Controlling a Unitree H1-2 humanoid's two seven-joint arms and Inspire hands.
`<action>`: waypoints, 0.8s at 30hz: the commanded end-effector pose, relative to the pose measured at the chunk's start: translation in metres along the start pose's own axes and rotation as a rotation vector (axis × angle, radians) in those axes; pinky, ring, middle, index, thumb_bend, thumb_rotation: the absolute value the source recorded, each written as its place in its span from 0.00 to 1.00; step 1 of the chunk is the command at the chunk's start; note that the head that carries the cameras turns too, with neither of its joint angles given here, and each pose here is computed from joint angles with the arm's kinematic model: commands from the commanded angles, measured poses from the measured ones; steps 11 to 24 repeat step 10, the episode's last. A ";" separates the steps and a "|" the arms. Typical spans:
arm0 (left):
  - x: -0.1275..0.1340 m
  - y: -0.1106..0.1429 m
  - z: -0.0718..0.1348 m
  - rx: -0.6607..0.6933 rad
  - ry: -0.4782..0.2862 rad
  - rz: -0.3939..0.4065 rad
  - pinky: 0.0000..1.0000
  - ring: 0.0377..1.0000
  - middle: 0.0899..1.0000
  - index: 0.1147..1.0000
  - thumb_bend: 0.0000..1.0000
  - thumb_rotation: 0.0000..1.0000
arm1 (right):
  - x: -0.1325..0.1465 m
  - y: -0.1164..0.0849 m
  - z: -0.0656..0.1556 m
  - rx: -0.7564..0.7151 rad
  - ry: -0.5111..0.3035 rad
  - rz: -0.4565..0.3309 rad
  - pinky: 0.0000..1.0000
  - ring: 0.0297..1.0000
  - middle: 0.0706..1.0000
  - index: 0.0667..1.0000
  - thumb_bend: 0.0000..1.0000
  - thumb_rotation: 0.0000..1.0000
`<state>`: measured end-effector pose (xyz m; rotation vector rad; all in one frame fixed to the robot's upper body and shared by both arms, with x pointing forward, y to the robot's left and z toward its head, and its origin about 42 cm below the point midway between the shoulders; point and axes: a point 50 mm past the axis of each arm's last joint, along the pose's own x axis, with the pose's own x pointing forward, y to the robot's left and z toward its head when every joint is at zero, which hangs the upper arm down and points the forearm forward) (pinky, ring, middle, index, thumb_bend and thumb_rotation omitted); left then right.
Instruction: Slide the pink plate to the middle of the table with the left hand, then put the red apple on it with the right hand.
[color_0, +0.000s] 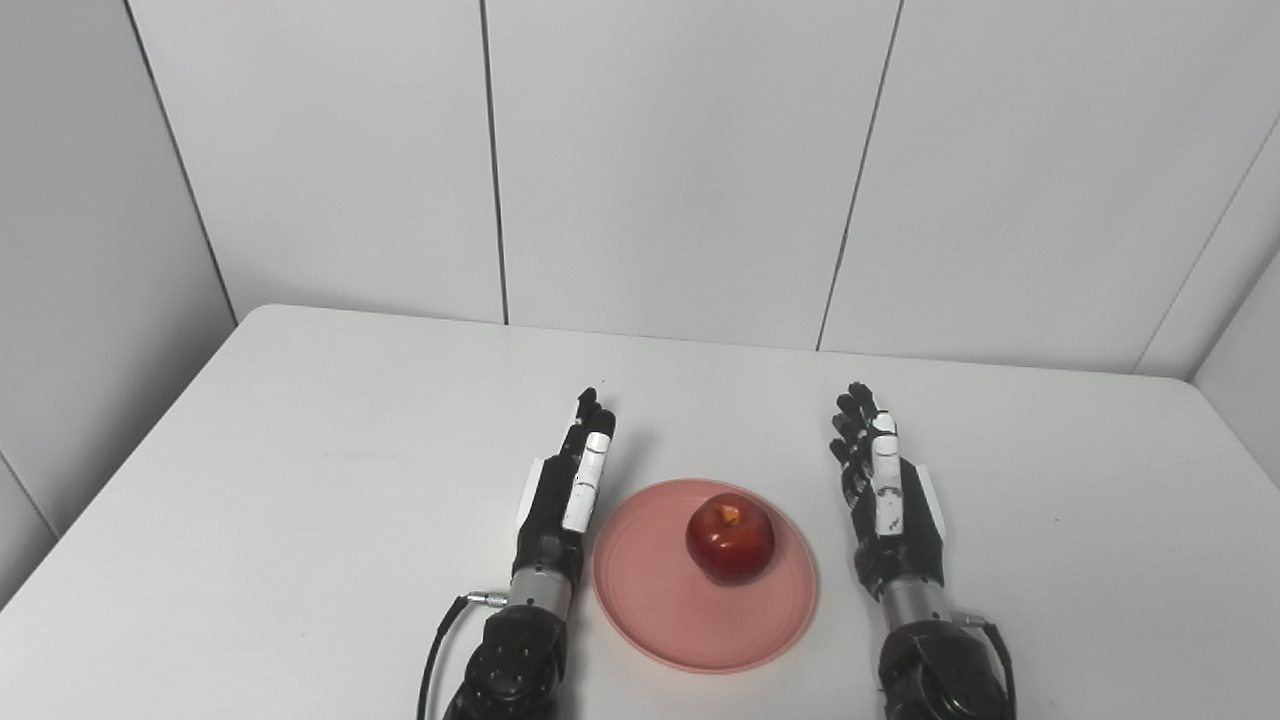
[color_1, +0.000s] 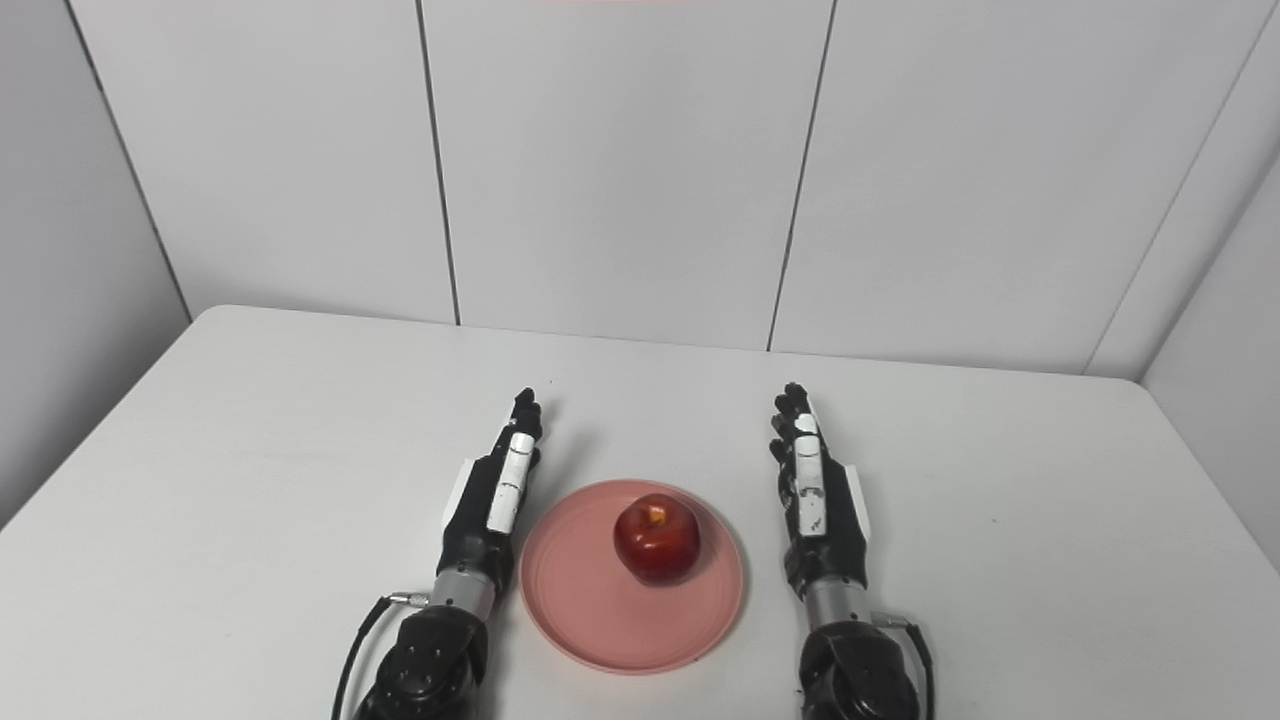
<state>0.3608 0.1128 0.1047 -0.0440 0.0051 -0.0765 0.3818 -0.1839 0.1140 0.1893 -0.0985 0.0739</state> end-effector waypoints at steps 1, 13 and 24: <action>0.003 -0.001 0.010 -0.003 -0.031 -0.009 1.00 1.00 1.00 1.00 0.74 1.00 | -0.004 0.002 -0.005 0.019 -0.005 0.004 1.00 0.97 0.95 0.94 0.90 1.00; 0.003 0.000 0.010 0.004 -0.042 0.007 1.00 1.00 1.00 1.00 0.75 1.00 | -0.004 0.002 -0.002 -0.008 -0.001 0.005 1.00 0.96 0.94 0.94 0.90 1.00; 0.003 0.000 0.010 0.004 -0.042 0.007 1.00 1.00 1.00 1.00 0.75 1.00 | -0.004 0.002 -0.002 -0.008 -0.001 0.005 1.00 0.96 0.94 0.94 0.90 1.00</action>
